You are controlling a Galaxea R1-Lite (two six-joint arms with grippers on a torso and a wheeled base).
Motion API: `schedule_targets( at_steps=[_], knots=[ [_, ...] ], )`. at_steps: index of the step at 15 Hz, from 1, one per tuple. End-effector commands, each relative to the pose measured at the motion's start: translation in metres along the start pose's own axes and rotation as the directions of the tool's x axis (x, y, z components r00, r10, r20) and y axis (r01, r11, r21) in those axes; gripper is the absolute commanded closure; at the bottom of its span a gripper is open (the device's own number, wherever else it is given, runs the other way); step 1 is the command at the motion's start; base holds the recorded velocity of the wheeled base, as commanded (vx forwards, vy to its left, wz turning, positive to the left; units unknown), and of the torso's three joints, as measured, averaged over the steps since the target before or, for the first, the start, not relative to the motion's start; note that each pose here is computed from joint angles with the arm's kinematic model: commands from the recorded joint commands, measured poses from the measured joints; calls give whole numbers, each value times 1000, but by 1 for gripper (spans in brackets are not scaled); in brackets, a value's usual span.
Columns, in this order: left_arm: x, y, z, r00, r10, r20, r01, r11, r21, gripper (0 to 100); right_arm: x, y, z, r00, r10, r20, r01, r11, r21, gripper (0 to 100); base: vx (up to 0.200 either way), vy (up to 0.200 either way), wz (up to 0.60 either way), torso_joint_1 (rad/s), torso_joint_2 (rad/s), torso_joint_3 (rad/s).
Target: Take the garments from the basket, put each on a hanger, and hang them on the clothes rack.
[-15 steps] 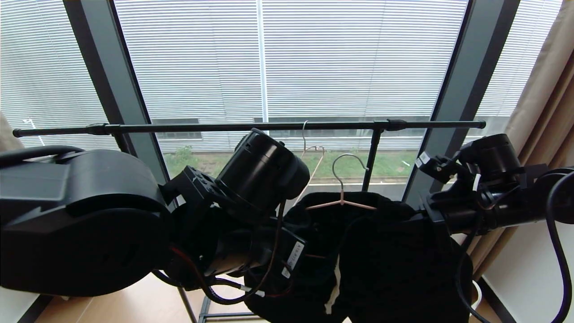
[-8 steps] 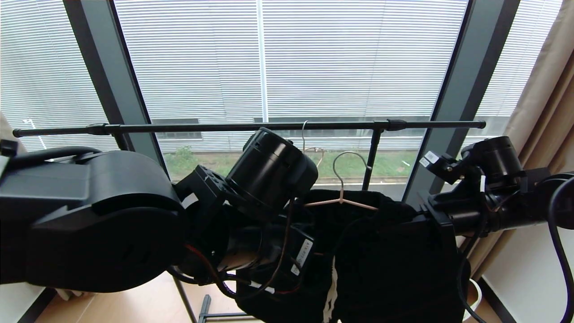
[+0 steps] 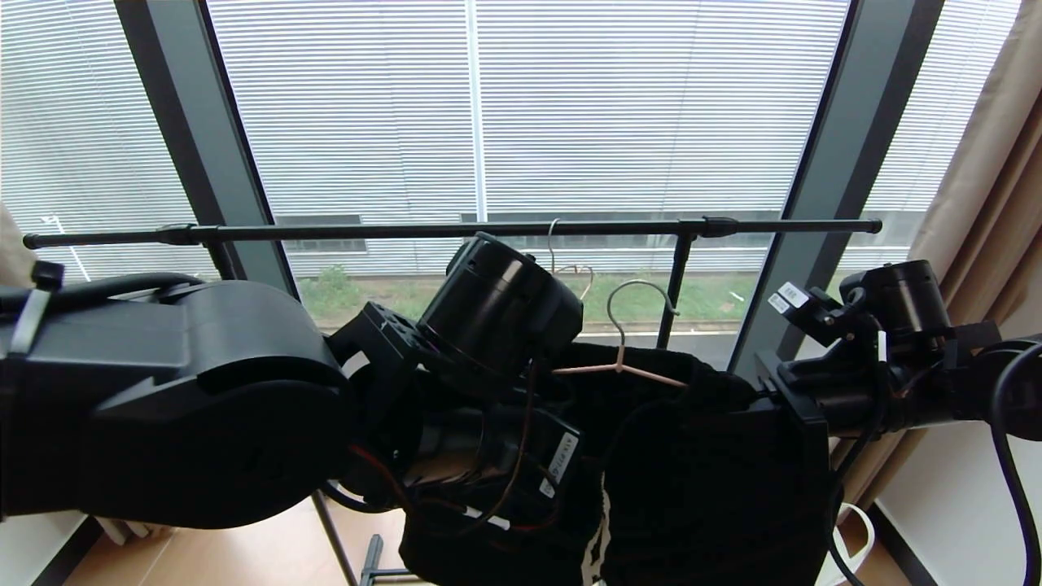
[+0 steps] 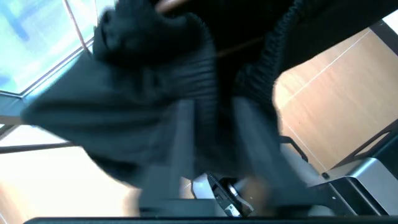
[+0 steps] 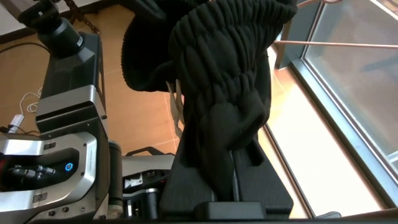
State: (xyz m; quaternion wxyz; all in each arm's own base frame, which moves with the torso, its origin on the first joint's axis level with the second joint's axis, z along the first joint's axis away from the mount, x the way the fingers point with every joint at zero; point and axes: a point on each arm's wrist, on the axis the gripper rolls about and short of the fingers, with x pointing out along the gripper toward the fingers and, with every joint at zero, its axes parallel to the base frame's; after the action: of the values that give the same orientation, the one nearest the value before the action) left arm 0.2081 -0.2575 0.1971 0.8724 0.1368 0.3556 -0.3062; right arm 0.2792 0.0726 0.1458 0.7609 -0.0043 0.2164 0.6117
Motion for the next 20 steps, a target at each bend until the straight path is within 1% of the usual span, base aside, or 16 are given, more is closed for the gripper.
schedule_targets(
  at_steps=[1,3,6,7,9,12,13,14,15,16,17,18,19,20],
  knots=[
    [1,0,-1,1000,2,-5,-2,1000,-1,0,1,0,-3,1000,4,-4,-4,1000,9,100,0,0,0,0,0,0],
    [-3,1,-2,1000,3,-2,-3,1000,0,0,1,-1,-4,1000,11,-1,-11,1000,11,100,0,0,0,0,0,0],
    [-21,5,-1,999,-1,37,1,1000,-8,0,1,-1,-4,1000,17,3,-17,1000,12,100,0,0,0,0,0,0],
    [-29,9,-2,999,5,51,-4,1000,-18,0,-1,-3,-5,999,31,16,-31,999,16,100,0,0,0,0,0,0],
    [-38,13,-4,998,6,64,-5,1000,-24,0,-1,-8,-7,999,33,28,-33,999,10,100,0,0,0,0,0,0],
    [-54,30,-2,994,40,104,-33,998,-61,0,0,-13,-12,997,62,45,-63,998,20,100,0,0,0,0,0,0],
    [-60,42,-1,990,67,121,-59,996,-66,0,-1,-13,-13,995,86,59,-87,996,22,100,0,0,0,0,0,0],
    [-62,48,0,989,74,128,-67,996,-61,0,-2,-15,-14,993,97,69,-99,995,25,100,0,0,0,0,0,0],
    [-69,67,2,988,33,152,-28,999,-33,0,-5,-18,-16,988,122,92,-123,992,0,100,0,0,0,0,0,0],
    [-70,80,4,982,-29,185,32,999,-16,0,-5,-19,-19,986,133,98,-132,991,-16,100,0,0,0,0,0,0],
    [-72,88,3,975,-89,204,88,996,15,0,-7,-19,-20,986,134,102,-133,991,-21,100,0,0,0,0,0,0],
    [-72,97,1,968,-141,208,130,989,66,0,-7,-19,-21,984,144,107,-142,990,-22,100,0,0,0,0,0,0],
    [-71,110,-2,955,-206,212,182,975,130,0,-7,-19,-21,981,156,114,-154,988,-24,100,0,0,0,0,0,0],
    [-72,114,-2,946,-241,218,211,965,153,0,-6,-19,-21,981,158,115,-157,987,-24,100,0,0,0,0,0,0]
  ],
)
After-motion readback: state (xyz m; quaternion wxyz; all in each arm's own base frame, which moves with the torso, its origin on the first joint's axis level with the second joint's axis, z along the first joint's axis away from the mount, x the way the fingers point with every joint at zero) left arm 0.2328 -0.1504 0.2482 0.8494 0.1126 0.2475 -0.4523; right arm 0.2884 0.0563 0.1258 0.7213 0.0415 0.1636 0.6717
